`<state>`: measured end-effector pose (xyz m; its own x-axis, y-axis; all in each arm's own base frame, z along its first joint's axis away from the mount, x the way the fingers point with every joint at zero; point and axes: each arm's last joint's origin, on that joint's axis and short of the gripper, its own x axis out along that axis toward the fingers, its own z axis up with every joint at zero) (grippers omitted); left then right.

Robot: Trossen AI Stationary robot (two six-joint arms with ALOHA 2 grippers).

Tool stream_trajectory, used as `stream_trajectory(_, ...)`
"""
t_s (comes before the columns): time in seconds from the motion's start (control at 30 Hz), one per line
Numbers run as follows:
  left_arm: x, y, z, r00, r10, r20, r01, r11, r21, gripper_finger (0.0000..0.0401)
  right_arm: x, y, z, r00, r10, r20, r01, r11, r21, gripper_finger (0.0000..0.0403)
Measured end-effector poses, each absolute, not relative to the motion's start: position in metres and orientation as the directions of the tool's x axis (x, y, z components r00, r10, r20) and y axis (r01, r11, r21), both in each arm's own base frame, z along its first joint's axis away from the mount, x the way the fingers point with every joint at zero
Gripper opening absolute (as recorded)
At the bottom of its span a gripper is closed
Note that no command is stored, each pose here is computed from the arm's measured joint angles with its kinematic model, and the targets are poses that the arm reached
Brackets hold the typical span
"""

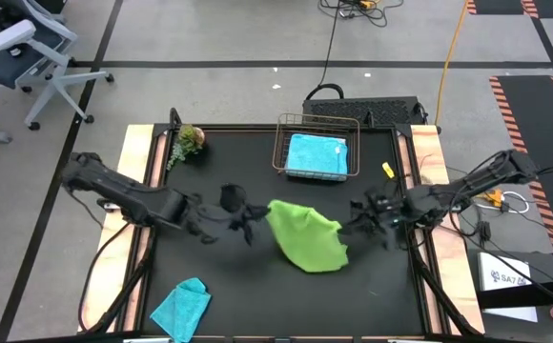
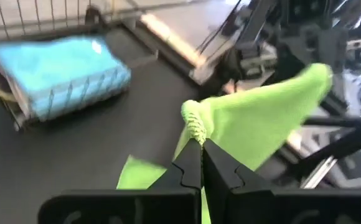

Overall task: Fold microfiber towels
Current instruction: Fold the green towel

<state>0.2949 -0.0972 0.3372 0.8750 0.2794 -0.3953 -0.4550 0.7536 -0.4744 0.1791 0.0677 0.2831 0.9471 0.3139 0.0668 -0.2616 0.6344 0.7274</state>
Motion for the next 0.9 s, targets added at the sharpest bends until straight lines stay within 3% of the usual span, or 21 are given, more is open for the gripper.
stream_trajectory(0.13, 0.285, -0.107, 0.374, 0.933, 0.223, -0.284, -0.341, 0.801, -0.491, 0.0001, 0.174, 0.08, 0.304, 0.865, 0.402, 0.302, -0.49, 0.543, 0.682, 0.0)
stream_trajectory(0.2, 0.281, -0.117, 0.387, 0.952, 0.158, -0.262, -0.273, 0.827, -0.492, 0.0001, 0.172, 0.086, 0.314, 0.835, 0.427, 0.347, -0.539, 0.507, 0.673, 0.0)
stream_trajectory(0.43, 0.26, -0.147, 0.419, 0.979, 0.042, -0.202, -0.147, 0.828, -0.541, 0.0001, 0.173, 0.115, 0.36, 0.778, 0.52, 0.353, -0.593, 0.419, 0.688, 0.0)
stream_trajectory(0.63, 0.247, -0.173, 0.416, 0.977, -0.009, -0.211, -0.131, 0.756, -0.641, 0.0001, 0.188, 0.145, 0.386, 0.792, 0.57, 0.218, -0.514, 0.431, 0.742, 0.0)
stream_trajectory(0.9, 0.245, -0.206, 0.415, 0.989, -0.082, -0.123, -0.041, 0.649, -0.76, 0.0, 0.205, 0.186, 0.406, 0.771, 0.604, 0.202, -0.493, 0.365, 0.79, 0.0)
